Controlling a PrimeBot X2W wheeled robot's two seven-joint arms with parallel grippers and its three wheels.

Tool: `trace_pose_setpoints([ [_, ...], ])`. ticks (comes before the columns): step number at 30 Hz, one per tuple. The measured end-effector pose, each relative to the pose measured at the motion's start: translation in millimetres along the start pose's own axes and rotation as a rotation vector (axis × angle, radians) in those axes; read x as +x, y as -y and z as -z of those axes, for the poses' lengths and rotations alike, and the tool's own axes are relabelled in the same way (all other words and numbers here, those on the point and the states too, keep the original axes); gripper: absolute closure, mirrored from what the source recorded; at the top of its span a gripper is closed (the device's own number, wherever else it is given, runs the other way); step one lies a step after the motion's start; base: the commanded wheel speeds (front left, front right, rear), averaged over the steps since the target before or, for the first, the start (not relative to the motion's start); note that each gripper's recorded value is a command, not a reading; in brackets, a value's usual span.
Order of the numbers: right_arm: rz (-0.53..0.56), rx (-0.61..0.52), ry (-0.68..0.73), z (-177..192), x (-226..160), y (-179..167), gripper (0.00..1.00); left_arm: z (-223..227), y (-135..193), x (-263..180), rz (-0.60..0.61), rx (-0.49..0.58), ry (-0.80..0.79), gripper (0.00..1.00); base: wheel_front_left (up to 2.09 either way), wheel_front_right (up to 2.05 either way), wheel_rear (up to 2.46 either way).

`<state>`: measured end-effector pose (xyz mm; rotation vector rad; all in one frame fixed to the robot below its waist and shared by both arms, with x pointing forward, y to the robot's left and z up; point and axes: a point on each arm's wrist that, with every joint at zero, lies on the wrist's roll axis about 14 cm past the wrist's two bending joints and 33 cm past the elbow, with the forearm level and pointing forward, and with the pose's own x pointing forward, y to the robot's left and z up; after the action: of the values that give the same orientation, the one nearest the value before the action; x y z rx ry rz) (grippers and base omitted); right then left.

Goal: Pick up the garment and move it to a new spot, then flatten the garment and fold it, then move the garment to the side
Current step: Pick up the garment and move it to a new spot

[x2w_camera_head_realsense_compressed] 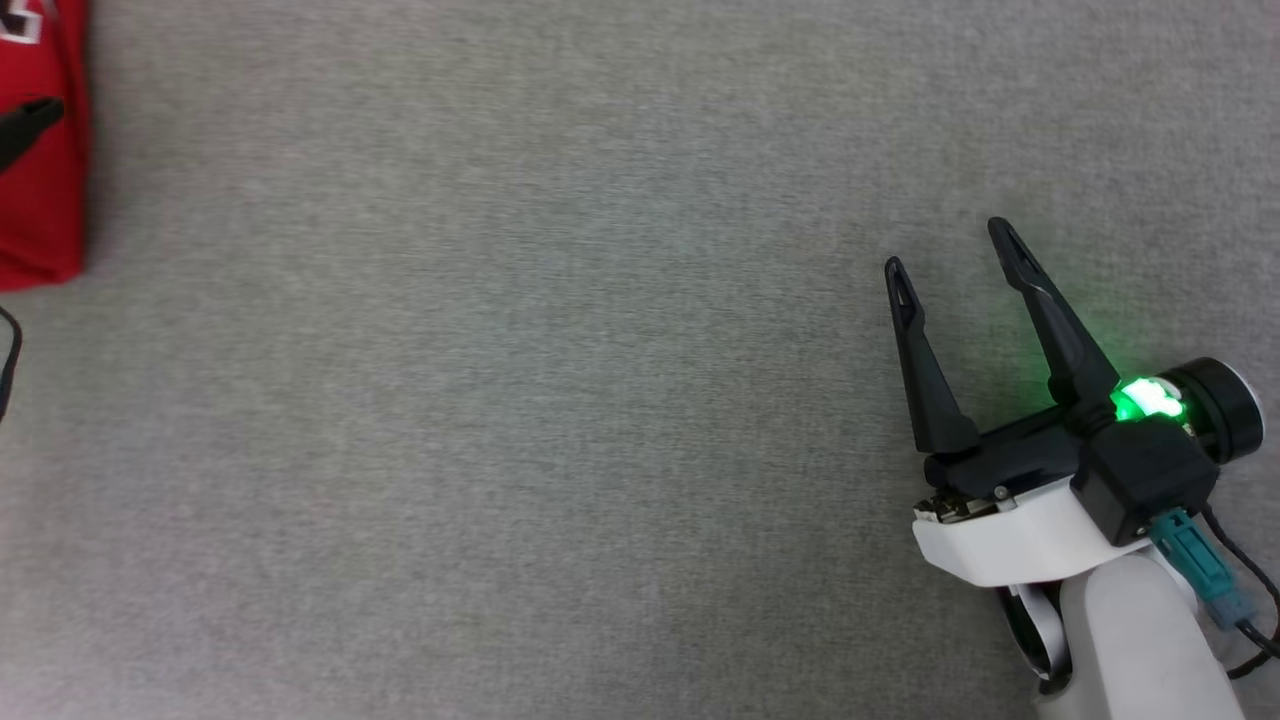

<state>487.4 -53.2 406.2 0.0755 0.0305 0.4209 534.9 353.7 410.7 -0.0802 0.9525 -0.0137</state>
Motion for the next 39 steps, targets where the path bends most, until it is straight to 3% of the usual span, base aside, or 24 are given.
trace_pose_setpoints([
  [6,0.026,0.001,-0.012,4.4,-3.9,9.7,0.00,28.1,-4.6,27.3,-0.022,-0.011,-0.112,0.00,0.00,0.00,0.00],
  [7,0.029,0.000,-0.012,4.3,-4.2,10.9,0.00,29.8,-4.8,28.8,-0.022,-0.020,-0.118,0.25,0.00,0.00,0.00],
  [8,0.031,-0.001,-0.011,4.0,-4.3,11.4,0.00,31.2,-4.7,29.2,-0.022,-0.021,-0.123,0.74,0.00,0.00,0.00],
  [9,0.030,-0.002,-0.010,3.6,-4.2,11.2,0.00,32.3,-5.3,28.8,-0.023,-0.025,-0.127,1.00,0.00,0.00,0.00],
  [17,0.004,-0.025,0.009,-11.9,-6.4,0.6,0.00,15.0,17.0,7.7,0.037,0.015,0.005,1.00,0.00,0.00,0.00],
  [24,-0.004,-0.039,0.054,-41.3,-16.6,-7.6,0.00,-20.1,50.8,-33.2,0.108,0.144,0.205,1.00,0.00,0.00,0.00],
  [30,0.017,-0.054,0.112,-74.6,-32.9,-7.1,0.00,-26.7,104.3,-67.7,0.230,0.283,0.327,1.00,0.00,0.00,0.00],
  [39,0.100,-0.088,0.172,-110.7,-66.6,10.0,0.00,-1.1,225.7,-98.2,0.530,0.448,0.442,1.00,0.00,0.00,0.00],
])
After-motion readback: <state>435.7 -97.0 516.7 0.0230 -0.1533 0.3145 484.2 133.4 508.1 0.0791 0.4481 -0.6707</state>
